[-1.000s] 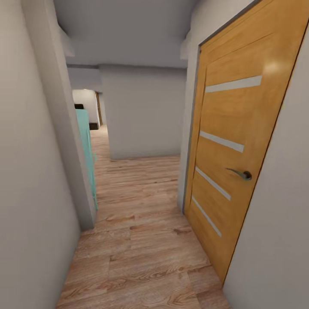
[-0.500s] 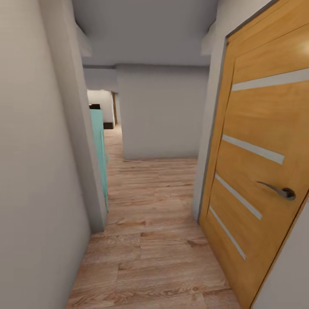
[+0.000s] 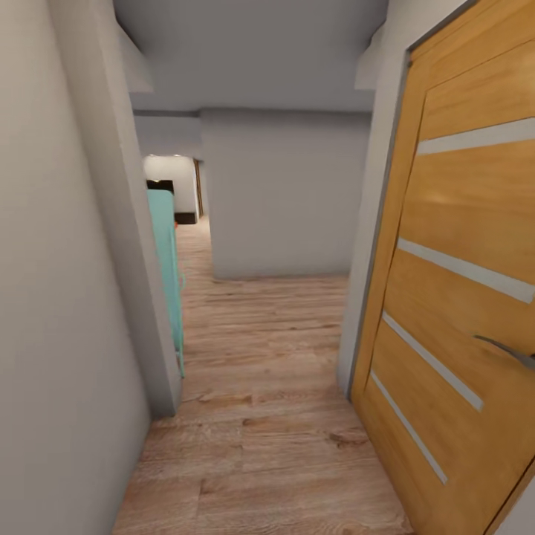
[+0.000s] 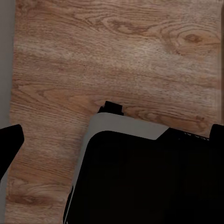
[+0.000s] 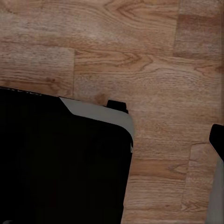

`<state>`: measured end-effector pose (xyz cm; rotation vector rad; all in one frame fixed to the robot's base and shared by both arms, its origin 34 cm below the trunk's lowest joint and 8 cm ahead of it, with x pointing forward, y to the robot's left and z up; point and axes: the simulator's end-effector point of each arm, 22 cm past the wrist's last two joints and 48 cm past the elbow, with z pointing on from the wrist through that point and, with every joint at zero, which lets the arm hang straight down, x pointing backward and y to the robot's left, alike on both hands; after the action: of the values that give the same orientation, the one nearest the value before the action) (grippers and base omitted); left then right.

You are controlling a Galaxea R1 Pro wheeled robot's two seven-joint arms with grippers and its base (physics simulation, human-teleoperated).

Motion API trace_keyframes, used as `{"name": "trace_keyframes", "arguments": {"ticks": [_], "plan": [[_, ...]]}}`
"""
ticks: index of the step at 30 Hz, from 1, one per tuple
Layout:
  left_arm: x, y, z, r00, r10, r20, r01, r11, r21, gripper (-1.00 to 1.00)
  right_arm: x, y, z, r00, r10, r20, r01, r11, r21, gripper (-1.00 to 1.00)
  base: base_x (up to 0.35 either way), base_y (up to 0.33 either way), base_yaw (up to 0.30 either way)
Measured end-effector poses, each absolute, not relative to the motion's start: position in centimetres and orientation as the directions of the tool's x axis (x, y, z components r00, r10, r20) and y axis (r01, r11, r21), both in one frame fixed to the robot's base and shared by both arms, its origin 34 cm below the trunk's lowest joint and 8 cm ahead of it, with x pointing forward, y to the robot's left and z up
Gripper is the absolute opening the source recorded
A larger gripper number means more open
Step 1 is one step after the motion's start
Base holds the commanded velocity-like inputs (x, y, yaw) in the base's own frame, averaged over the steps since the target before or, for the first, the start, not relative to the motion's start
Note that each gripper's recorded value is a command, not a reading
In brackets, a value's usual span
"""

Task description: Move the two storage containers from the living room to the garage. In the garage, place one container on the floor and stack the other container on top of it (either order is fine).

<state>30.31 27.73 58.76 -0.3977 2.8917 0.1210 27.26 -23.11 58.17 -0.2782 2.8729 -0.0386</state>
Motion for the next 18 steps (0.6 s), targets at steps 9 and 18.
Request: {"name": "trace_keyframes", "arguments": {"ticks": [9, 18], "plan": [[30.32, 27.74, 58.76, -0.939, -0.257, -0.228, -0.276, 0.960, 0.051, 1.00, 27.29, -23.03, 58.18, -0.949, -0.193, -0.249, -0.185, 0.981, -0.052, 1.00, 0.321, 0.000, 0.091], [30.31, 27.73, 58.76, -0.939, -0.257, -0.227, -0.275, 0.960, 0.051, 1.00, 27.29, -23.25, 58.17, -0.950, -0.187, -0.249, -0.179, 0.982, -0.053, 1.00, 0.321, 0.000, 0.103]]}}
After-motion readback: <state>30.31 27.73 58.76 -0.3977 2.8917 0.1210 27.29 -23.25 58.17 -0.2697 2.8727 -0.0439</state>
